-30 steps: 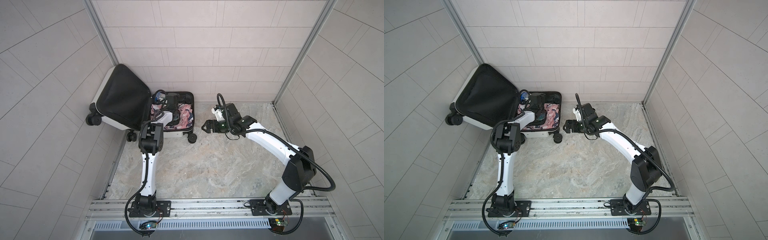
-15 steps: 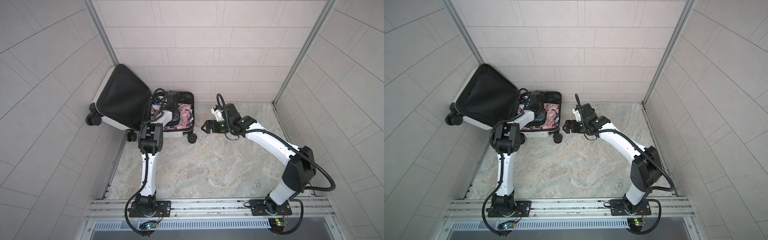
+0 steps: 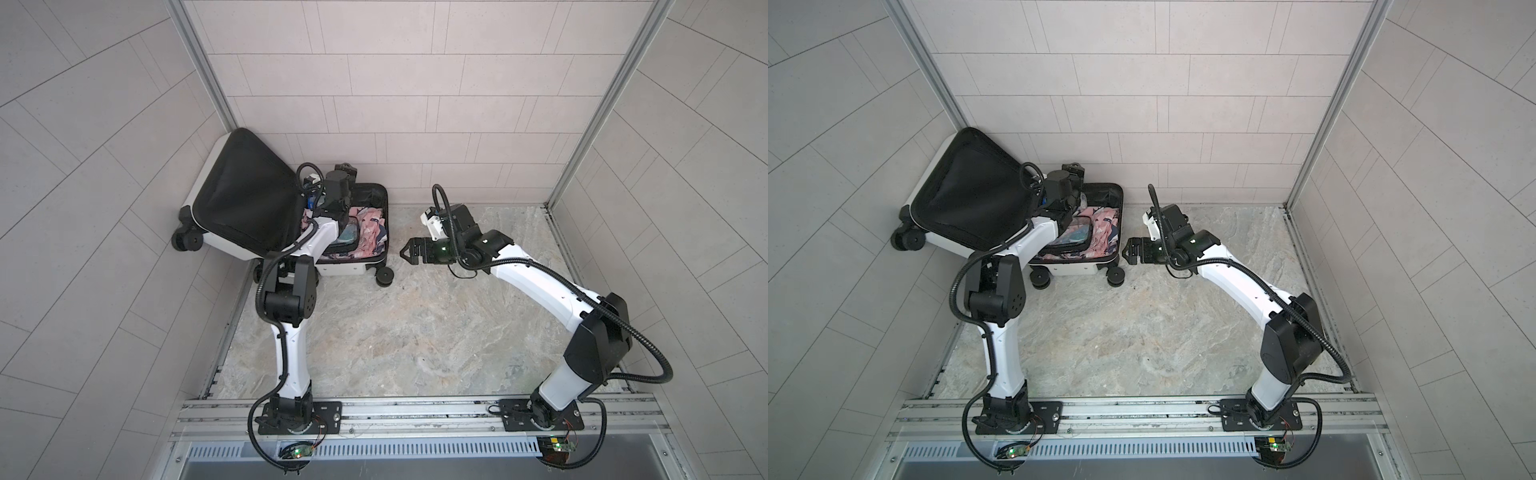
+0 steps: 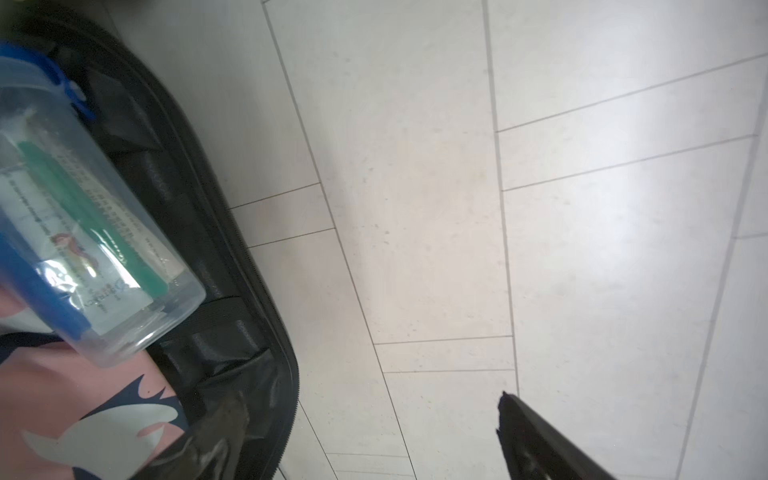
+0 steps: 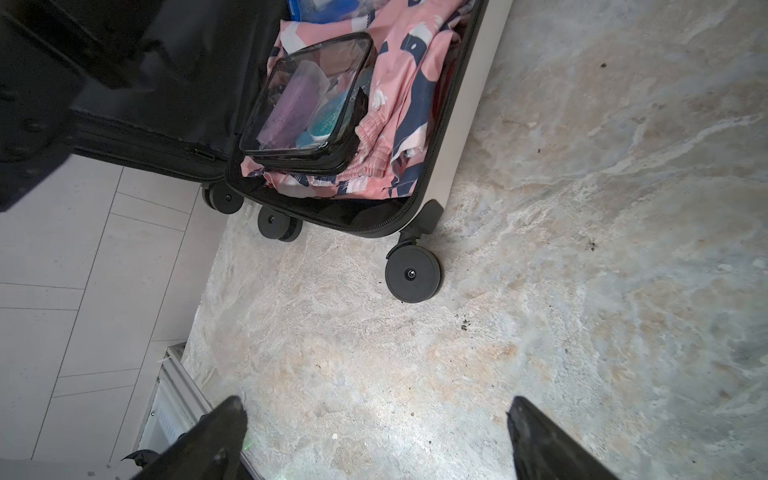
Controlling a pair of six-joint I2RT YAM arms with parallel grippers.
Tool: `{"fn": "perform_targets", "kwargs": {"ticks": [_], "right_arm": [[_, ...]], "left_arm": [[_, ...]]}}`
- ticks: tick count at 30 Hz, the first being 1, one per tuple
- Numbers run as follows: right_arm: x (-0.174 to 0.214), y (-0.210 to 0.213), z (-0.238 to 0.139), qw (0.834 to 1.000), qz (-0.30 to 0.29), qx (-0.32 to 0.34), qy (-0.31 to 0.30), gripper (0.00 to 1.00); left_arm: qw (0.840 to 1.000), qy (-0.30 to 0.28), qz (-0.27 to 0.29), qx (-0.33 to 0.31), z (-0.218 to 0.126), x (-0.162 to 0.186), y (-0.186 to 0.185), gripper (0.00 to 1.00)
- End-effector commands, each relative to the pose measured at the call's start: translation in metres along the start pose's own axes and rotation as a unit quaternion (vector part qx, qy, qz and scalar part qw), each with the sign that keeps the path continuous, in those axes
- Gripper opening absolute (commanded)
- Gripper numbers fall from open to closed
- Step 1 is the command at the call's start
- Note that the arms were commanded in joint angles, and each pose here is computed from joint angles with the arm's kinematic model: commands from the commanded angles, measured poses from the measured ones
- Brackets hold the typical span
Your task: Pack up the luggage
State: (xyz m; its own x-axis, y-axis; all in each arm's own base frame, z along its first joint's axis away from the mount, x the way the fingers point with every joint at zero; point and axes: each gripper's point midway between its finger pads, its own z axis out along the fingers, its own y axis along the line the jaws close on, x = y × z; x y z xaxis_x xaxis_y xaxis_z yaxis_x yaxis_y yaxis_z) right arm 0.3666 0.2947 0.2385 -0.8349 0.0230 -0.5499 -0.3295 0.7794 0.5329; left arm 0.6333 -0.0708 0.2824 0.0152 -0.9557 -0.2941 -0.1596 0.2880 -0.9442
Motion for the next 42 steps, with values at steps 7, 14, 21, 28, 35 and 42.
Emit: {"fn": "perform_targets", "kwargs": {"ticks": [7,14,21,28,35,42], "right_arm": [[-0.007,0.010,-0.009,1.000,-0.016,0.024,-0.009,0.95],[-0.004,0.015,0.004,0.998,-0.030,0.046,0.004,0.95],[-0.004,0.010,0.032,0.996,-0.044,0.073,0.013,0.95],[-0.015,0.005,0.072,0.996,-0.042,0.082,0.019,0.95],[-0.032,0.005,0.106,0.996,-0.040,0.084,0.013,0.93],[-0.042,0.001,0.132,0.996,-0.027,0.086,0.011,0.85]], "left_arm": [[0.980,-0.014,0.193,0.042,-0.113,-0.021,-0.081,1.00],[0.942,-0.006,0.336,-0.015,-0.190,-0.036,-0.054,1.00],[0.906,-0.051,0.414,-0.071,-0.268,-0.078,-0.016,1.00],[0.872,-0.046,0.469,-0.129,-0.310,-0.099,0.027,1.00],[0.877,-0.029,0.429,-0.216,-0.316,-0.138,0.075,1.00],[0.881,-0.060,0.390,-0.261,-0.307,-0.188,0.097,0.92]]}}
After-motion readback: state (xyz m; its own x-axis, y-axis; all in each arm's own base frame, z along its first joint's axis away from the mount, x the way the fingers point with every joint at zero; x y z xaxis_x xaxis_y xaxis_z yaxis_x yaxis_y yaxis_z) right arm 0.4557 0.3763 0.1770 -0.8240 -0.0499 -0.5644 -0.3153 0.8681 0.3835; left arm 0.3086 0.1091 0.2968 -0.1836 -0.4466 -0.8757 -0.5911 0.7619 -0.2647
